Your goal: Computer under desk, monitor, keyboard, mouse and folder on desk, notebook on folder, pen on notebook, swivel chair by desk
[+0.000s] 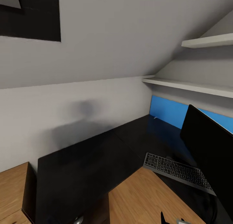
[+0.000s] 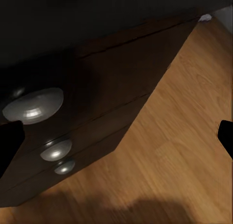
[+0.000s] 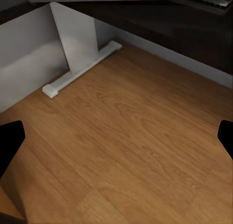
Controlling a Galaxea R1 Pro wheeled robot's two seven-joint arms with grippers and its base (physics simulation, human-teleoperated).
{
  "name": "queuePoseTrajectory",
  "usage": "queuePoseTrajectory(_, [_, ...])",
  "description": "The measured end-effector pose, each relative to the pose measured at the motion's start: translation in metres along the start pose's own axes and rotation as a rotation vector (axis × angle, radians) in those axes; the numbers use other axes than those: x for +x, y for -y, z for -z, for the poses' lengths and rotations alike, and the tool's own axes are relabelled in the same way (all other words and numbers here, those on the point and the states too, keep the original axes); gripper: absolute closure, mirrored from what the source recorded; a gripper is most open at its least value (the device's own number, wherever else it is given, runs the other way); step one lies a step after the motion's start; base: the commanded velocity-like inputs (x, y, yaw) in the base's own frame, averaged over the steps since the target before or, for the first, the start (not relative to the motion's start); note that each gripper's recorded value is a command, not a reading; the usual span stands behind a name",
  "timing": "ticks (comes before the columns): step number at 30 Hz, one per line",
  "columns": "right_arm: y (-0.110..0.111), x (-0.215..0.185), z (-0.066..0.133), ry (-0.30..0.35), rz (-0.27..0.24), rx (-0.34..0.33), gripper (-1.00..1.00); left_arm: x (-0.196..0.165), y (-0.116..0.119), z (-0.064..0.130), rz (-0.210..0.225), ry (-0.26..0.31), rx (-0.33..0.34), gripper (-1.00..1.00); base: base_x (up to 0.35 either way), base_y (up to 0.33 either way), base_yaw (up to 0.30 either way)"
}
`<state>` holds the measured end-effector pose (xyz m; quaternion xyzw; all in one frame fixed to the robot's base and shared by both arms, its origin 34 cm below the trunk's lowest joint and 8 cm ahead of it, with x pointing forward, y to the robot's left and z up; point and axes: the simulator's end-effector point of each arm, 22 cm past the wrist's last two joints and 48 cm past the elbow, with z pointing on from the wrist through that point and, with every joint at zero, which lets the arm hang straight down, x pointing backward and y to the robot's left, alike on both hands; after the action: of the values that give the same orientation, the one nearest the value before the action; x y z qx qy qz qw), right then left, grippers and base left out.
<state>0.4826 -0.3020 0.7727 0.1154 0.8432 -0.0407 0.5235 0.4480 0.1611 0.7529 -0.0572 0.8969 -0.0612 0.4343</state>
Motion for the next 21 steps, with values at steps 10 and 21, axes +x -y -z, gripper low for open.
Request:
queuePoseTrajectory(10, [-0.003,-0.018,0.001,0.056,0.007,-0.010,-1.00,0.001,0.026,0.002,-0.033,0.001,0.057,-1.00,0.000,0.000,0.000])
queuePoseTrajectory(21, [-0.008,-0.108,-0.017,0.078,0.005,-0.015,-1.00,-0.068,0.067,0.007,-0.020,-0.025,0.074,-1.00,0.000,0.000,0.000])
